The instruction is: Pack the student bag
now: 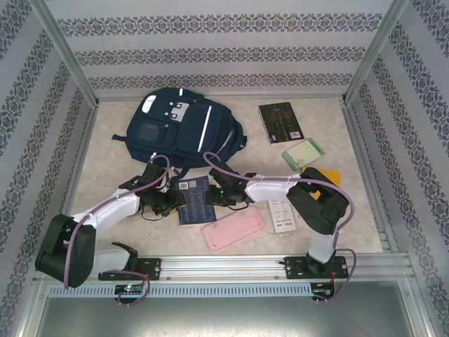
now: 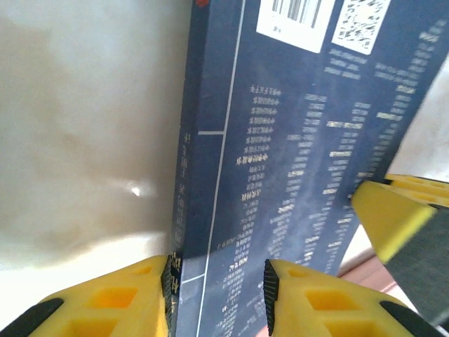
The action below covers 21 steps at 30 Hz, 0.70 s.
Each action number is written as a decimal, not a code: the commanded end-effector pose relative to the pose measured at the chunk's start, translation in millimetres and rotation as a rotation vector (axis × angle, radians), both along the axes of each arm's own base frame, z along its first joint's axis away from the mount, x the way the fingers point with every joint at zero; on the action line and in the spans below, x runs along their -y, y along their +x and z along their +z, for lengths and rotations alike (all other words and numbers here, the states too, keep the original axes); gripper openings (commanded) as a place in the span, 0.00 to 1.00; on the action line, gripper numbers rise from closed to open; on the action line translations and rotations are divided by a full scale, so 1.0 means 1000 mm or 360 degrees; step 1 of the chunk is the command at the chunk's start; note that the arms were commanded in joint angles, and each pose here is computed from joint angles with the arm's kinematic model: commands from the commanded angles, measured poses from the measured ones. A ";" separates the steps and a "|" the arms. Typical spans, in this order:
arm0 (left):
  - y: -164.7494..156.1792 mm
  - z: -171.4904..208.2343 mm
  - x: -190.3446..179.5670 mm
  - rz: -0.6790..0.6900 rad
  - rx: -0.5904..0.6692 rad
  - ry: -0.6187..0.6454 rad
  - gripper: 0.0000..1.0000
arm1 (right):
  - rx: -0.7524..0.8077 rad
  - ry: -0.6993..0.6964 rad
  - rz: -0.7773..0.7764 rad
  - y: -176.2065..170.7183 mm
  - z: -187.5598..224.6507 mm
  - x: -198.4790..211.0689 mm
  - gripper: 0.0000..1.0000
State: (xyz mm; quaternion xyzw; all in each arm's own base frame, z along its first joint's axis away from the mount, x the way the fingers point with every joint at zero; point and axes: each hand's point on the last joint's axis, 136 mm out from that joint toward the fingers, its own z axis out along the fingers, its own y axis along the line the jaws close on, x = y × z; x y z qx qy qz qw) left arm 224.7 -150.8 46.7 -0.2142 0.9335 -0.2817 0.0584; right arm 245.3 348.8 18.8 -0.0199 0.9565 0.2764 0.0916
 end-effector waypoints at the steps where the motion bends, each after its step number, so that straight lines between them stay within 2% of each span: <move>1: 0.039 0.075 0.056 -0.0147 0.0411 -0.0545 0.38 | -0.0007 0.0085 0.0074 -0.008 0.002 -0.018 0.24; 10: 0.046 0.069 0.050 -0.0016 0.0405 -0.0607 0.35 | 0.0001 0.0096 0.0074 -0.004 0.005 -0.016 0.23; 17: 0.038 0.051 0.033 -0.0107 0.0282 -0.0284 0.20 | 0.0016 0.0114 0.0058 0.002 0.011 -0.012 0.25; 21: 0.040 0.059 0.030 -0.0116 0.0306 -0.0243 0.06 | 0.0040 0.0160 0.0018 0.012 0.025 -0.006 0.34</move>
